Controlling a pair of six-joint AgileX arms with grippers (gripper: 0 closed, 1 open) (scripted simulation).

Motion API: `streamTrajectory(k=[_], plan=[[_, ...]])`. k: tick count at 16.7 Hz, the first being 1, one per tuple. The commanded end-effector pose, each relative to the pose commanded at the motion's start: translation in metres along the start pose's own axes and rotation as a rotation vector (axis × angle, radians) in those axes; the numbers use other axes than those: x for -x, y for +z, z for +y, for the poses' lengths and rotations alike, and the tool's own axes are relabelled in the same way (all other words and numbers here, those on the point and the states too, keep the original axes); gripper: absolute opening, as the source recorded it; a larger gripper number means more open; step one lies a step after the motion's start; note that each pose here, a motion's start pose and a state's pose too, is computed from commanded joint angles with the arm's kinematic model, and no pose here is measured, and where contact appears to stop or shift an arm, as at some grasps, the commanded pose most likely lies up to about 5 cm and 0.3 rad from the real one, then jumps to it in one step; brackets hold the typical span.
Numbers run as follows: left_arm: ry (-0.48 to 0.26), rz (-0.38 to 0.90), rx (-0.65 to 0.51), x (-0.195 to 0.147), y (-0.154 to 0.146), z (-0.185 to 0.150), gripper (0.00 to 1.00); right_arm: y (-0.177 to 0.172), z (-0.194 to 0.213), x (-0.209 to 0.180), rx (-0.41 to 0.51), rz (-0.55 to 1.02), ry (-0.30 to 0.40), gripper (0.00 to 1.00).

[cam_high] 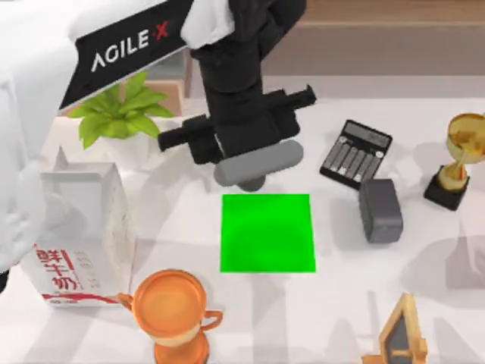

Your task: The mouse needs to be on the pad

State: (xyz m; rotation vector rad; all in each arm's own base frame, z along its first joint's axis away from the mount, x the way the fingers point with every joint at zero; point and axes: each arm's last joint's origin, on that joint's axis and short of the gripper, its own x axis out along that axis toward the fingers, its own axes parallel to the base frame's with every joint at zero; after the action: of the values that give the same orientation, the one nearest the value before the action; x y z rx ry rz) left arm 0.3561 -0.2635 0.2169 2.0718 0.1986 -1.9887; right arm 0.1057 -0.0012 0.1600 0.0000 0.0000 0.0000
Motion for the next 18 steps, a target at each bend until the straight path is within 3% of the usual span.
streamTrajectory(k=[3, 6, 13, 18], plan=[[-0.054, -0.042, -0.204, -0.022, 0.019, 0.019, 0.0, 0.0, 0.0, 0.0, 0.0, 0.0, 0.0, 1.0], [-0.081, -0.065, -0.299, -0.034, 0.028, 0.027, 0.0, 0.0, 0.0, 0.0, 0.0, 0.0, 0.0, 1.0], [-0.079, -0.066, -0.295, -0.034, 0.024, 0.024, 0.0, 0.0, 0.0, 0.0, 0.0, 0.0, 0.0, 1.0], [-0.065, -0.065, -0.268, -0.038, -0.005, 0.004, 0.0, 0.0, 0.0, 0.0, 0.0, 0.0, 0.0, 1.0]])
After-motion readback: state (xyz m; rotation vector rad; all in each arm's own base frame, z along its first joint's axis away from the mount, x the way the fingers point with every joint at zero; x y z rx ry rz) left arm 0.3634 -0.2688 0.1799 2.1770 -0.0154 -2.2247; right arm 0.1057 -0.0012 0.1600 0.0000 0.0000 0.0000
